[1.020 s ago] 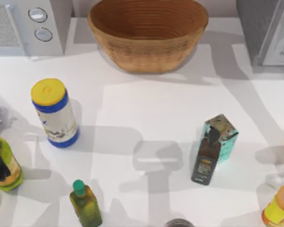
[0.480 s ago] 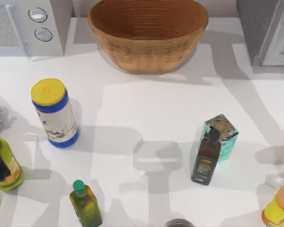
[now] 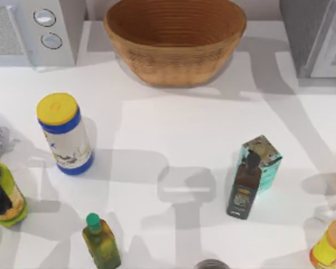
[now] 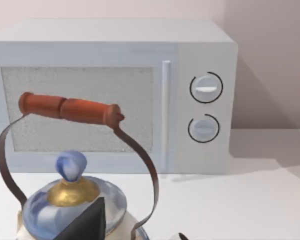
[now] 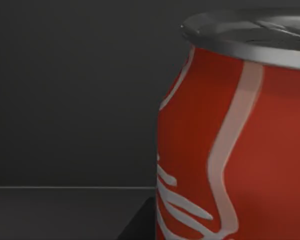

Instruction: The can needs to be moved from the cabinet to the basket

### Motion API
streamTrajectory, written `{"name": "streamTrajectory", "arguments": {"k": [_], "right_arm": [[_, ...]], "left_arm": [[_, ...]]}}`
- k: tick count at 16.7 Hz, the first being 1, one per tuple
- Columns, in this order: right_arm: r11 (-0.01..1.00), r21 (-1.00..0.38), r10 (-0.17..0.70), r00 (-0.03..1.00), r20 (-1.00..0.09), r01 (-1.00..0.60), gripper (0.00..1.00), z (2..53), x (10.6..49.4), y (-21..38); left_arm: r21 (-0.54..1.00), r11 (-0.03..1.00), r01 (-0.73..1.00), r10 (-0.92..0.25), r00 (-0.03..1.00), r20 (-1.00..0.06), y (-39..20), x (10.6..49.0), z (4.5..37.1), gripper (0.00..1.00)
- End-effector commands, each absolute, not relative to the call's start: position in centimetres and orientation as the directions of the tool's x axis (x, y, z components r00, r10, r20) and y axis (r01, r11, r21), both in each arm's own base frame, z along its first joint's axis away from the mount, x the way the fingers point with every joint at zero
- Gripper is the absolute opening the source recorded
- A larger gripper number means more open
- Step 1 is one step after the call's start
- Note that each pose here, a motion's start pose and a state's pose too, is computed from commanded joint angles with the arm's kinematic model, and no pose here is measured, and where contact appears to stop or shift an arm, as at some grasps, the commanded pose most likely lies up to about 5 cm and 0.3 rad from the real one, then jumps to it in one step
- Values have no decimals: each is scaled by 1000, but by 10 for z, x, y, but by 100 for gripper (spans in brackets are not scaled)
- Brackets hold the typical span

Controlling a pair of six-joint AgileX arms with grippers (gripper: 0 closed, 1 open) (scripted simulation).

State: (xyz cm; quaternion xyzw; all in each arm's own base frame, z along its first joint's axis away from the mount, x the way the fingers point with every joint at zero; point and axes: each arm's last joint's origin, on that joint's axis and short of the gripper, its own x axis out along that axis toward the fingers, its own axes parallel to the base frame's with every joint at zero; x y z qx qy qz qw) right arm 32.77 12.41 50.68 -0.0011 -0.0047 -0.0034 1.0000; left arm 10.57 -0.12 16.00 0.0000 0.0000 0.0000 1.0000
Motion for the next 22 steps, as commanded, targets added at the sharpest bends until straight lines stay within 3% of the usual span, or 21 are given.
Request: {"name": "streamTrajectory", "arguments": {"k": [9, 17, 22], "right_arm": [[1000, 3, -6, 1000, 18, 6, 0, 513, 318, 126], [1000, -3, -5, 1000, 6, 5, 0, 562, 169, 135], [1000, -1, -6, 1000, 10, 6, 0, 567, 147, 126]], "left_arm": [[0, 1000, 0, 0, 1000, 0, -1, 106, 160, 100], [0, 1000, 0, 0, 1000, 0, -1, 106, 160, 100], [0, 1000, 0, 0, 1000, 0, -1, 106, 160, 100]]}}
